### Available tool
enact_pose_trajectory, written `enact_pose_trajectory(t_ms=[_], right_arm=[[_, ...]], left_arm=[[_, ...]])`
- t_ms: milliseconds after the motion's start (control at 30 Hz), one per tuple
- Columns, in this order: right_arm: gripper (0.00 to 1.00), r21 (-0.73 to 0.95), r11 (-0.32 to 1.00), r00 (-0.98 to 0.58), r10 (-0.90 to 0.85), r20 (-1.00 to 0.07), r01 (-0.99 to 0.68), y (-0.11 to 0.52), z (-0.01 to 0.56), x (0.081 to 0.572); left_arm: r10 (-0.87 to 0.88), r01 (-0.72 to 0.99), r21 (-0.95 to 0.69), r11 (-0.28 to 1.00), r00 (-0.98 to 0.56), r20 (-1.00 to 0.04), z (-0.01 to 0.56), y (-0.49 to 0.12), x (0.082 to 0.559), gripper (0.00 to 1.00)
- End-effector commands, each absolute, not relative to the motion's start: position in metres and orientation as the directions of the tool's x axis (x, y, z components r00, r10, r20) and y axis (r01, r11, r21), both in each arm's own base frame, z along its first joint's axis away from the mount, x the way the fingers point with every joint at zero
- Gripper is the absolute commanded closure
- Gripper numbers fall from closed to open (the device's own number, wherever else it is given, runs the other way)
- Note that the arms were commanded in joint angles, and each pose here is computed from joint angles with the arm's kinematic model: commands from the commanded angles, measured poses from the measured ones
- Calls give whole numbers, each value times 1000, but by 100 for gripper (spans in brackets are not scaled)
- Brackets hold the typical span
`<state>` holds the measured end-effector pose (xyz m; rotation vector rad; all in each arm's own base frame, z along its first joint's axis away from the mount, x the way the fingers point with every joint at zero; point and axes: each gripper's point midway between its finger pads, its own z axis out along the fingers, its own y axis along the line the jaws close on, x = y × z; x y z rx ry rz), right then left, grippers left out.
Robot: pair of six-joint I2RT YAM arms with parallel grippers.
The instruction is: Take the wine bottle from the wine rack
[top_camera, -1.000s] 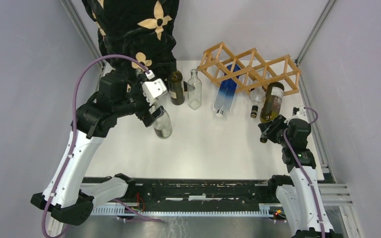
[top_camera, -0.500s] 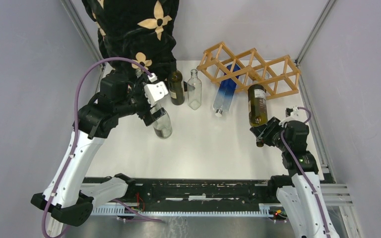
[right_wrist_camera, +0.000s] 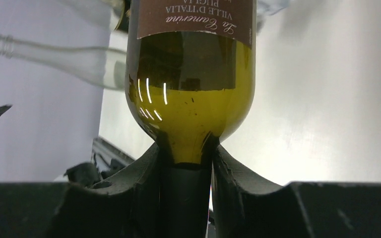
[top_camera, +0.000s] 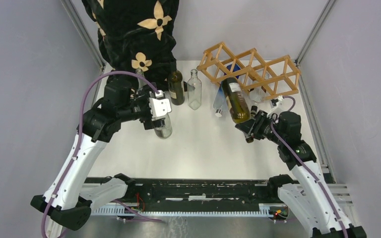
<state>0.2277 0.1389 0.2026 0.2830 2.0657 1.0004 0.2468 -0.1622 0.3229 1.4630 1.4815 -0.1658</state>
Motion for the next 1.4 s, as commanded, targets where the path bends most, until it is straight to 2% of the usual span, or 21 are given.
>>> enact_pose_trajectory(t_ms=[0,300,600,1100,1367], right_arm=[[100,698,544,-549,442,-710,-465,182,294,228],[100,687,491,-678,235,-697,-536,250,283,198],[100,644,471,-692,95,-716,-602,279,299,176],[100,625,432,-713,-59,-699,-650,286,299,143],[100,623,383,-703,-111,-702,-682,293,296,135]], left_arm=[[630,704,706,73,516,-580,343,-184,247,0],[627,588,780,-211,694,-354,316,-235,243,0],[606,559,732,-389,754,-253,275,-256,240,0],[642,611,634,-474,733,-226,230,-267,256,0],[652,660,556,-506,714,-254,217,-264,248,2]])
